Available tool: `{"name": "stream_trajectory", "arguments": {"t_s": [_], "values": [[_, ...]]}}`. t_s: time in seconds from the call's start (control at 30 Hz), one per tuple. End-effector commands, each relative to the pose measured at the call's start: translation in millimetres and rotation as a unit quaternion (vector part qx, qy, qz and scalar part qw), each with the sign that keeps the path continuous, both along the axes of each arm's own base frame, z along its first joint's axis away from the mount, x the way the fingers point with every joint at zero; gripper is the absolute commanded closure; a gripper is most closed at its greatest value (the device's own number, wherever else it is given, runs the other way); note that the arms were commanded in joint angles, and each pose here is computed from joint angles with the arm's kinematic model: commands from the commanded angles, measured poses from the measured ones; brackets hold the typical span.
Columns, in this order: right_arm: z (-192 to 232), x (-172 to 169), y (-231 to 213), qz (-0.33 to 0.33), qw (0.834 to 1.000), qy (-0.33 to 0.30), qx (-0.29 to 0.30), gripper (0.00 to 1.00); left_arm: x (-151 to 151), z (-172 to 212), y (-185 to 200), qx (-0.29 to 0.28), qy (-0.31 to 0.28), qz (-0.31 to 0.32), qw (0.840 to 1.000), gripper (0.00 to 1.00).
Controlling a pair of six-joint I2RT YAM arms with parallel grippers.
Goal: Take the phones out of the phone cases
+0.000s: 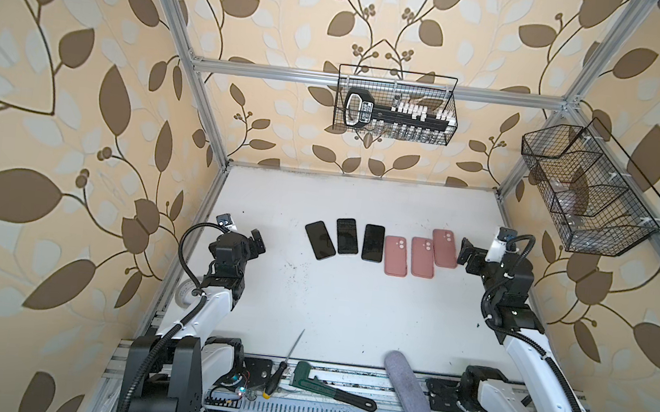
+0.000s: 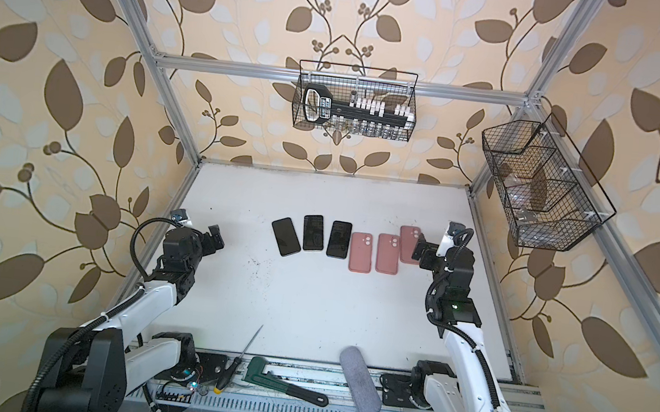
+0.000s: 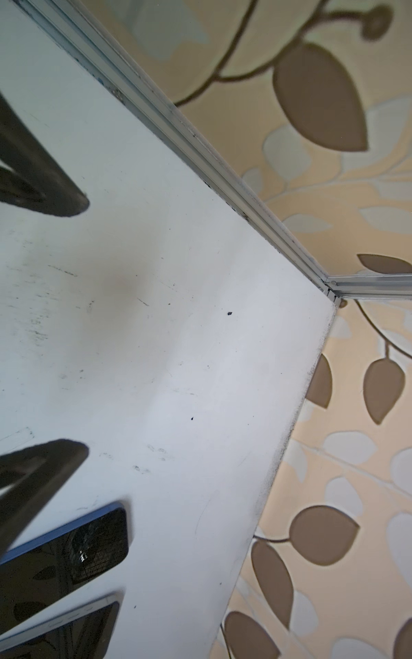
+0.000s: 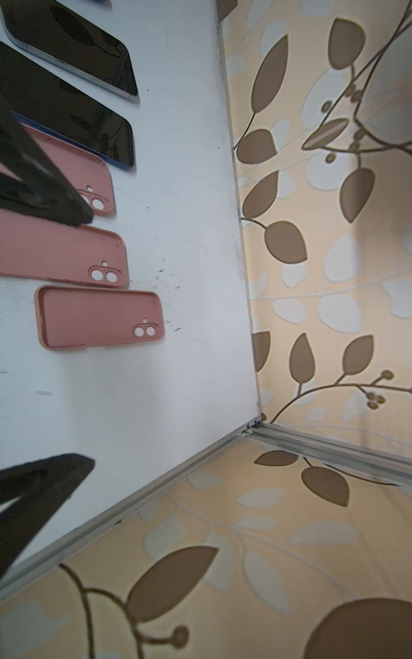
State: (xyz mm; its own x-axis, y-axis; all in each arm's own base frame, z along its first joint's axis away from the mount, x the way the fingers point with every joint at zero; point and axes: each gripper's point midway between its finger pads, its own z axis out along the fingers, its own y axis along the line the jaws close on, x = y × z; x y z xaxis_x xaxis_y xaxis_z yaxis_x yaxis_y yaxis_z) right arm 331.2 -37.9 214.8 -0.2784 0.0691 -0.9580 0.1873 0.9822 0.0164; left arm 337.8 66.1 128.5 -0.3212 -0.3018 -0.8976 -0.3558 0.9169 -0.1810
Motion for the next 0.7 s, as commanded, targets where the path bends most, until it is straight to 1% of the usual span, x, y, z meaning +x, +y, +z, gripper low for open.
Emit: {"name": "stream_trajectory", "arguments": {"t_s": [0.0,0.1,0.17,0.23,0.3,0.37,0.47,0.53,0.67], "values": [[-3.4,-1.8,-3.4,-0.01,1.0,-0.017,0.003,0.0,9.1,7.3,-0.1,0.018,-0.037,-0.011,0.999,0.01],[-9.0,2.9,2.0,0.005,1.0,-0.025,0.012,0.0,11.4,1.3,-5.3,0.019,-0.034,-0.028,0.999,0.01],[-14.2,9.6,13.6,0.04,0.999,-0.025,0.016,0.0,13.0,-0.1,-6.1,0.021,-0.036,-0.033,0.999,0.01],[-22.8,17.6,30.2,0.091,0.995,-0.028,0.015,0.0,16.1,-3.0,-8.8,0.023,-0.033,-0.043,0.998,0.01],[-34.0,23.7,39.6,0.119,0.992,-0.022,0.017,0.0,19.7,-6.0,-9.1,0.026,-0.03,-0.047,0.998,0.01],[-48.2,28.1,43.4,0.129,0.991,-0.007,0.024,0.0,22.9,-12.0,-10.0,0.024,-0.024,-0.05,0.998,0.01],[-62.6,27.7,44.6,0.131,0.991,-0.005,0.006,0.0,29.2,-19.6,-12.7,0.02,-0.019,-0.06,0.998,0.01],[-69.2,24.8,40.8,0.109,0.994,-0.009,-0.013,0.0,32.2,-25.5,-13.4,0.019,-0.012,-0.064,0.998,0.01],[-75.6,22.2,38.7,0.093,0.995,-0.019,-0.029,0.0,37.5,-31.9,-17.4,0.018,-0.003,-0.078,0.997,0.01]]}}
